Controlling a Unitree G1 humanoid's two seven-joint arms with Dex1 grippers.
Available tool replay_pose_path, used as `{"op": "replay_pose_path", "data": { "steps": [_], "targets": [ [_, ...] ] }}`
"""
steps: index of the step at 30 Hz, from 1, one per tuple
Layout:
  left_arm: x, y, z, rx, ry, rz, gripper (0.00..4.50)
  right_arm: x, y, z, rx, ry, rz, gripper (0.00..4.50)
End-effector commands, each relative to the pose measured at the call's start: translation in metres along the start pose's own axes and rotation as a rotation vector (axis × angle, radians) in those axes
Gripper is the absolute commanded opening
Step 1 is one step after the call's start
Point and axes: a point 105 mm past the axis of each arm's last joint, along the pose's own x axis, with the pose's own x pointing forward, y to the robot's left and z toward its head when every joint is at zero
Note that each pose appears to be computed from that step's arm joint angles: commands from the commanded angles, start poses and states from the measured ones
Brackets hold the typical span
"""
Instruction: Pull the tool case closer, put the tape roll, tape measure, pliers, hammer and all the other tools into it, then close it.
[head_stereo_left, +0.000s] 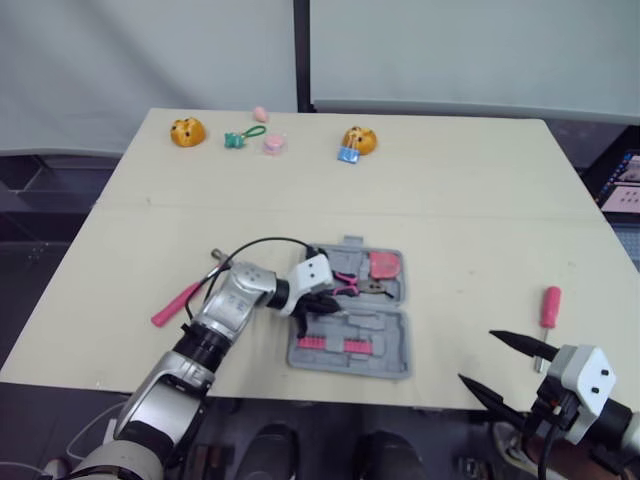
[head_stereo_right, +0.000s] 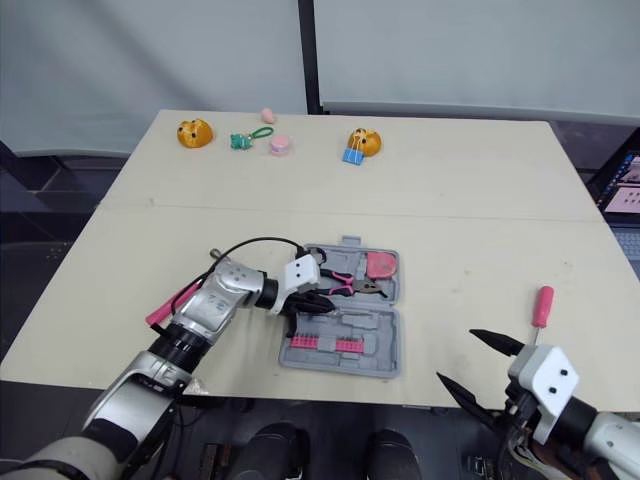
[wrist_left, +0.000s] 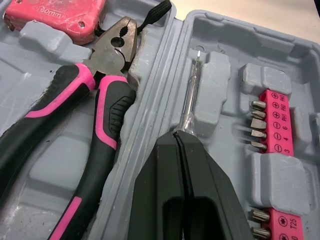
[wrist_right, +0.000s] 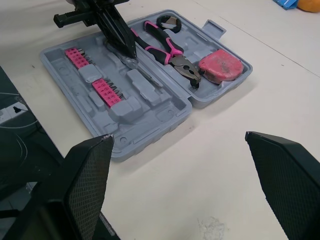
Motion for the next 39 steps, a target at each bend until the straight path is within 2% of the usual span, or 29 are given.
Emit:
{"op": "replay_pose_path", "data": {
  "steps": [1, 6, 16, 39],
  "targets": [
    [0.007, -0.007, 0.001, 0.021, 0.004, -0.023, 0.05, -0.003, 0.0, 0.009, -0.025, -0.018, 0.005, 4.5],
    [0.008, -0.009, 0.006, 0.045, -0.013, -0.033, 0.05, -0.003, 0.0, 0.009, -0.025, -0.016, 0.007, 4.5],
    [0.008, -0.004, 0.031, 0.012, -0.13, -0.021, 0.05, -0.003, 0.001, 0.009, -0.025, -0.016, 0.007, 4.5],
    [0.011, -0.012, 0.0, 0.008, -0.013, -0.021, 0.05, -0.004, 0.001, 0.01, -0.022, -0.008, 0.005, 4.5]
  ]
}}
